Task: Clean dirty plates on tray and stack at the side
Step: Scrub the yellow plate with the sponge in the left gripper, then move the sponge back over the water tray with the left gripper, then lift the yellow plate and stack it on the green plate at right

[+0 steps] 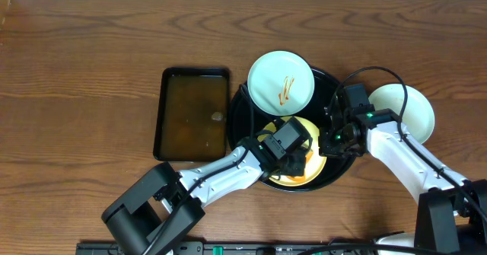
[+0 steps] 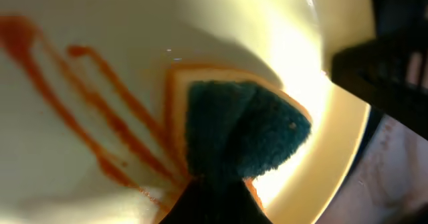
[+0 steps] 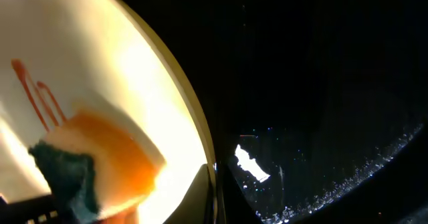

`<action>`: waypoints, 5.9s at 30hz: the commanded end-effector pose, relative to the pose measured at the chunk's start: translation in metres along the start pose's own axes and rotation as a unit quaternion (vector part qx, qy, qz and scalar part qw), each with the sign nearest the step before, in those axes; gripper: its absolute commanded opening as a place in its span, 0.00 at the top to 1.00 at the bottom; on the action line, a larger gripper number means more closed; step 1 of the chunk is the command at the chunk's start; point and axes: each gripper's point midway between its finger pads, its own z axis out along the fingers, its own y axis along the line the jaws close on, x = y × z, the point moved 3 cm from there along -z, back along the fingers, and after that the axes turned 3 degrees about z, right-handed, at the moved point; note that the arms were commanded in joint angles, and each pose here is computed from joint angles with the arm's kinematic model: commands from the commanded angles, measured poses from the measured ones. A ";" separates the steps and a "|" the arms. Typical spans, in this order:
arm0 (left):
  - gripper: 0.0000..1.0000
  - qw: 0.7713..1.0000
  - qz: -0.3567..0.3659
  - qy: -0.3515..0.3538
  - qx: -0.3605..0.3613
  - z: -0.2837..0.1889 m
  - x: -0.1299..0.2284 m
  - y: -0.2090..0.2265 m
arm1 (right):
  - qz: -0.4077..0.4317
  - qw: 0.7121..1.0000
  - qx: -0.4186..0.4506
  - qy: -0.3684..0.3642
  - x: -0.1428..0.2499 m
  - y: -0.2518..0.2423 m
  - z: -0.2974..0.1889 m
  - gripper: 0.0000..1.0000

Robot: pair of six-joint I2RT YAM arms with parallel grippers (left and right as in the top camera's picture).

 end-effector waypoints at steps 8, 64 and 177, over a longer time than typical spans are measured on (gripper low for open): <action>0.92 0.985 -0.046 -0.104 -0.128 -0.007 -0.046 0.058 | 0.007 1.000 0.004 0.018 0.009 0.001 -0.004 0.99; 0.93 0.972 0.035 -0.110 -0.205 -0.035 -0.066 0.098 | -0.007 0.999 -0.038 -0.001 0.000 0.017 -0.002 0.60; 0.92 0.941 -0.151 -0.152 -0.263 -0.147 -0.083 0.201 | -0.033 0.997 0.030 -0.065 0.025 -0.005 0.029 0.99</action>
